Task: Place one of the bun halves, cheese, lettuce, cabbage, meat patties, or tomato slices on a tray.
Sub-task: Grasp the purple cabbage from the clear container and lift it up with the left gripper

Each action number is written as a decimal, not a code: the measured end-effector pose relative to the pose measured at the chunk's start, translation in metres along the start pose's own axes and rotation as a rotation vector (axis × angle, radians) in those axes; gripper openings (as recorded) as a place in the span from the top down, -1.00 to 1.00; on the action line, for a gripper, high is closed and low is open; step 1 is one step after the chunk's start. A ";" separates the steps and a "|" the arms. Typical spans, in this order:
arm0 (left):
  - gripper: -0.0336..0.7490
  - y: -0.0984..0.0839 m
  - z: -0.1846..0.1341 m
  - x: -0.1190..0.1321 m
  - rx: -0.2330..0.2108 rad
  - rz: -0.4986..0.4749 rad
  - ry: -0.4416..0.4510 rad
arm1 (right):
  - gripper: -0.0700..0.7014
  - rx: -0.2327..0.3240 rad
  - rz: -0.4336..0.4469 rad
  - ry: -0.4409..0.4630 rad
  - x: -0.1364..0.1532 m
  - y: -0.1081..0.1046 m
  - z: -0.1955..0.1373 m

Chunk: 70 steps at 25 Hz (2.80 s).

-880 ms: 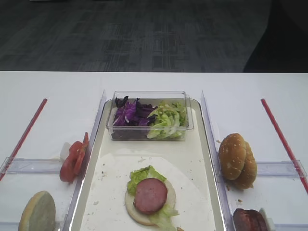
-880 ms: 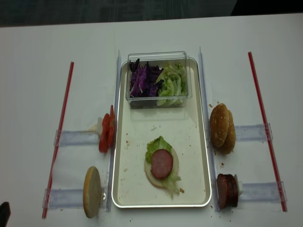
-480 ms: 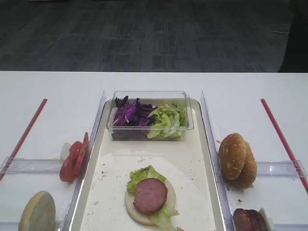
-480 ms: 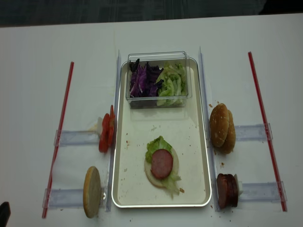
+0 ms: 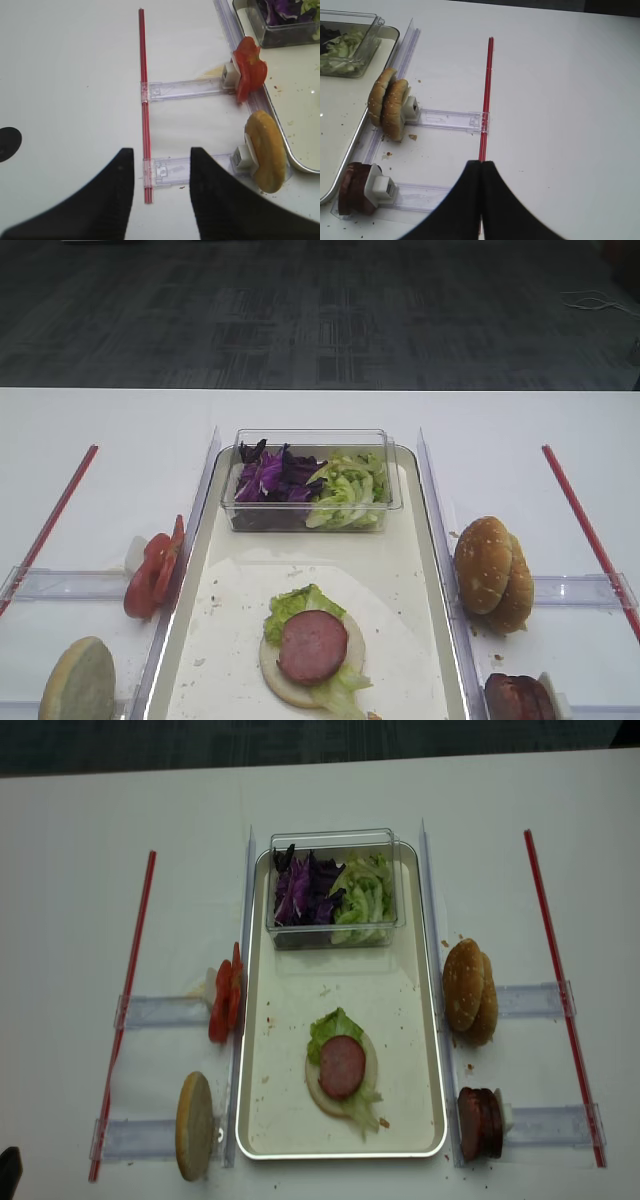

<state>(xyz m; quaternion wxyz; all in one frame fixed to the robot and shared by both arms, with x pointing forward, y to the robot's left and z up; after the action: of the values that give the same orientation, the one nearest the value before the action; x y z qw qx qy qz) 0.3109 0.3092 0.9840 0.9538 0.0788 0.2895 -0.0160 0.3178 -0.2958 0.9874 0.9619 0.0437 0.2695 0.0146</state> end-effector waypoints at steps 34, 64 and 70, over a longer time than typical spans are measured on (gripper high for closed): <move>-0.31 -0.008 0.018 0.019 -0.061 -0.078 0.344 | 0.80 0.000 0.000 0.000 0.000 0.000 0.000; -0.31 0.003 0.209 0.219 -0.072 -0.100 0.605 | 0.80 0.000 0.000 0.000 0.000 0.000 0.000; -0.31 0.001 0.211 0.265 -0.064 -0.105 0.641 | 0.80 0.000 0.000 0.000 0.000 0.000 0.000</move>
<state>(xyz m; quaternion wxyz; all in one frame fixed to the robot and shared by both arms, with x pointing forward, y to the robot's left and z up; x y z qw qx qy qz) 0.6475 0.2803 1.0105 0.8141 0.0346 0.5789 -0.0303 0.3178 -0.2958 0.9874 0.9619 0.0437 0.2695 0.0146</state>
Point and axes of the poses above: a point on each arm's last joint axis where the gripper is mounted, x pointing out along that axis toward the gripper, y along the wrist's bending axis when the last joint is at zero, z = x × y, the point moved 10 cm from there along x, pointing out along that axis toward the gripper, and after that the axes turned 9 degrees about x, right-handed, at the moved point
